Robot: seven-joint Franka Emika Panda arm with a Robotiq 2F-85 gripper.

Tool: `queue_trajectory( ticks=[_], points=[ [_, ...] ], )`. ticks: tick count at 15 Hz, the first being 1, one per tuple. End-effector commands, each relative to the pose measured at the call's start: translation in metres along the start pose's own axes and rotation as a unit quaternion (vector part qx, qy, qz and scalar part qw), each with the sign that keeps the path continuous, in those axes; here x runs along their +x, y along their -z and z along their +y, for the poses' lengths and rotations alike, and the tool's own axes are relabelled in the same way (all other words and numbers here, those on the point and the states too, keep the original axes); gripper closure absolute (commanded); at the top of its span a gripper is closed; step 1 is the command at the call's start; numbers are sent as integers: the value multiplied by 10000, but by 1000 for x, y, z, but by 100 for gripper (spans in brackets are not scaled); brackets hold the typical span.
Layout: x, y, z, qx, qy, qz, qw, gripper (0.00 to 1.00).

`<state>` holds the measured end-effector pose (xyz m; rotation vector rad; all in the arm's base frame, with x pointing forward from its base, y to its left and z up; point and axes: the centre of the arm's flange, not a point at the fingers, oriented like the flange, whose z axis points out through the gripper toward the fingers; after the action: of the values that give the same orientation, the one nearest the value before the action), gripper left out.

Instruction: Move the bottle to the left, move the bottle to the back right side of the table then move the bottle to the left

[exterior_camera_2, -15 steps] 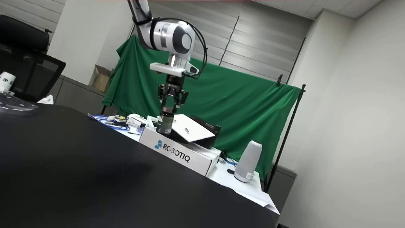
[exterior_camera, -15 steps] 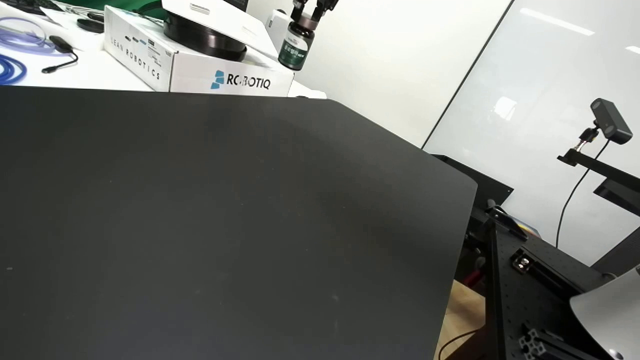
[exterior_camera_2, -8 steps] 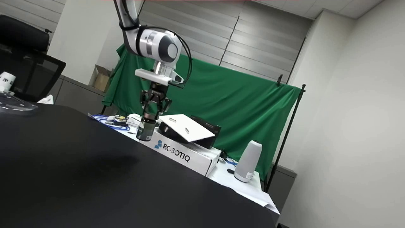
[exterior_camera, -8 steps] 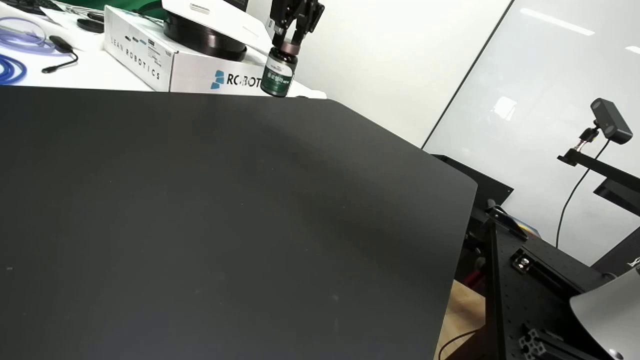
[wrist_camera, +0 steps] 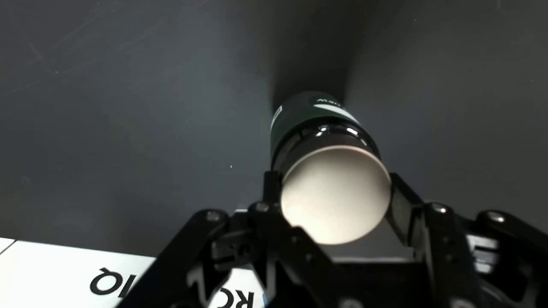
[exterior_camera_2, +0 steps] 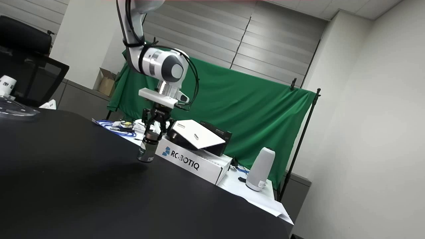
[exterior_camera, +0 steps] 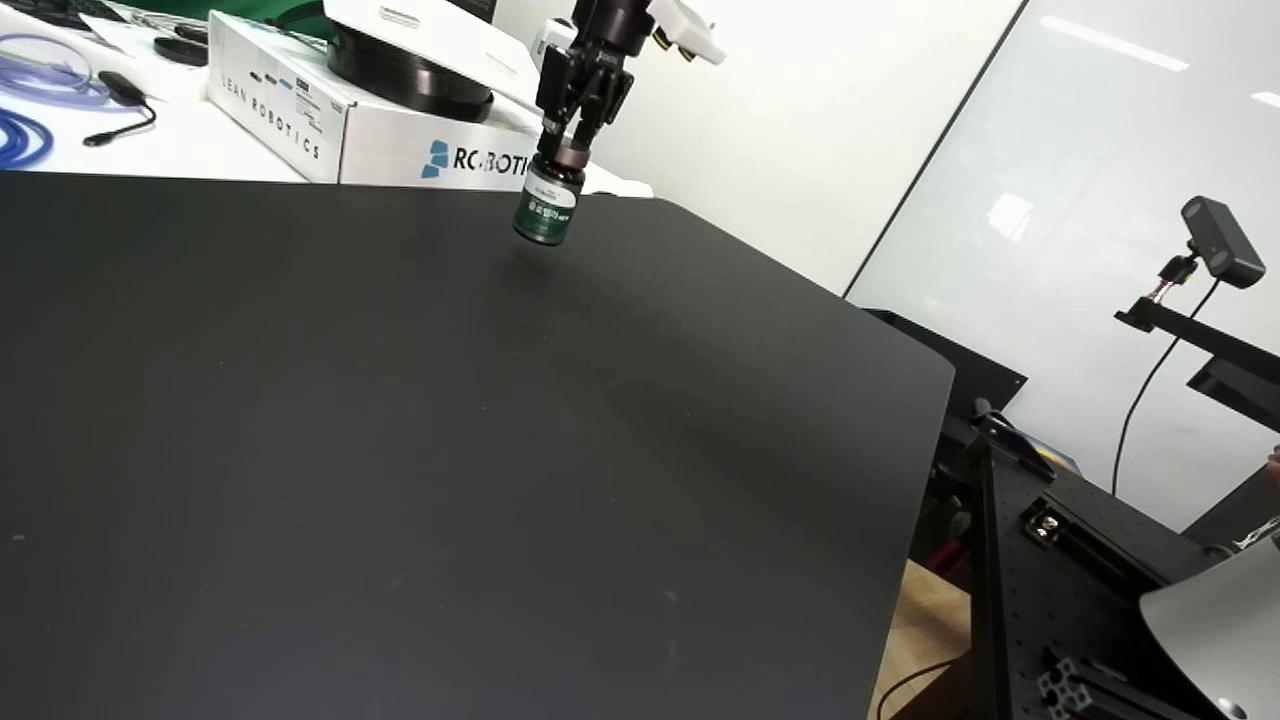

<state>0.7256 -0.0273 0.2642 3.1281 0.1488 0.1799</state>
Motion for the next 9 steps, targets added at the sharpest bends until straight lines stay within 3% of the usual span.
queue_trajectory(
  ticks=[1,3,4,7,9],
  points=[
    [-7,-9,8,155,27,21,9999,64],
    [-9,-13,9,182,38,-10,9998,64],
    [-11,-10,9,207,-3,-38,9998,17],
    [-15,21,9,234,90,92,9996,2],
    [-21,63,10,237,153,281,9992,0]
  ],
)
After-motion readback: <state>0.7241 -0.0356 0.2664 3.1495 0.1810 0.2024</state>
